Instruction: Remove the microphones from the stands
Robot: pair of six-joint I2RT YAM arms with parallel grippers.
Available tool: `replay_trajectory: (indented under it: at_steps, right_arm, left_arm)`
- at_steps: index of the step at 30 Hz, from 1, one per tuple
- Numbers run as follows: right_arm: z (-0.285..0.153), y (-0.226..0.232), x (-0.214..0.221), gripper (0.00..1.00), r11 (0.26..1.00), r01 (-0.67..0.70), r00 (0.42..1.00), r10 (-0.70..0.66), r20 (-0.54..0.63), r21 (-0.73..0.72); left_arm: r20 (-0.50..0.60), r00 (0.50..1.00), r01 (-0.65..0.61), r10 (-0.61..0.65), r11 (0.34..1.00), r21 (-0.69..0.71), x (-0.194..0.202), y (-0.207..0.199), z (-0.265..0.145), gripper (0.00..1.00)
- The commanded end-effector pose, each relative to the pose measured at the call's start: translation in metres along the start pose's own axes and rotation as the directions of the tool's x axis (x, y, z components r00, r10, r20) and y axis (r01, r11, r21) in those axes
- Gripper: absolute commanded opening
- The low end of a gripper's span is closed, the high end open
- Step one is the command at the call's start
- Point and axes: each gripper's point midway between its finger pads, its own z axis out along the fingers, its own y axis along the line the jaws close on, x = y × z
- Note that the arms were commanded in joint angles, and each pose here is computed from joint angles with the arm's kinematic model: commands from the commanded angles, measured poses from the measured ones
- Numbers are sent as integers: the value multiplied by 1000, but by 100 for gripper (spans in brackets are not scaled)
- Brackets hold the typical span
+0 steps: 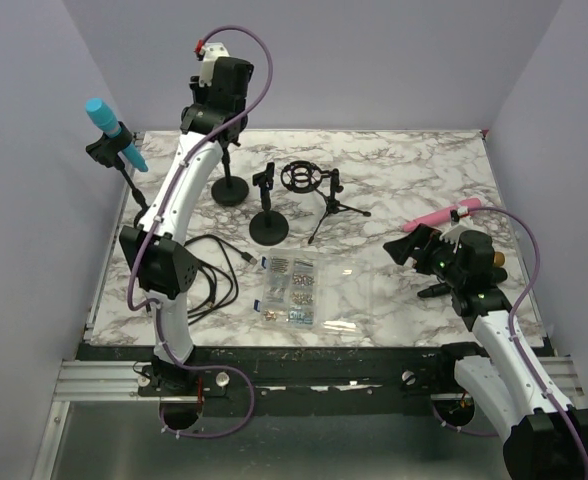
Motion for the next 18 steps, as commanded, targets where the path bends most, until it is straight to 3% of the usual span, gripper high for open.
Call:
replay_trajectory:
  at_steps: [1,11,18]
  right_arm:
    - [2,-3,-2,100,1000,-3,1000,2,20,8]
    - [2,-4,-1,100,1000,-5,1000,5,17,7]
    - [5,-5,1,100,1000,-10,1000,10,5,10]
  left_arm:
    - [85,995,50,-54,997,52,-34,1,-50,11]
    - [53,994,88,-94,989,115,-3,-2,-65,12]
    - [184,979,93,-87,995,-25,-22,27,-63,6]
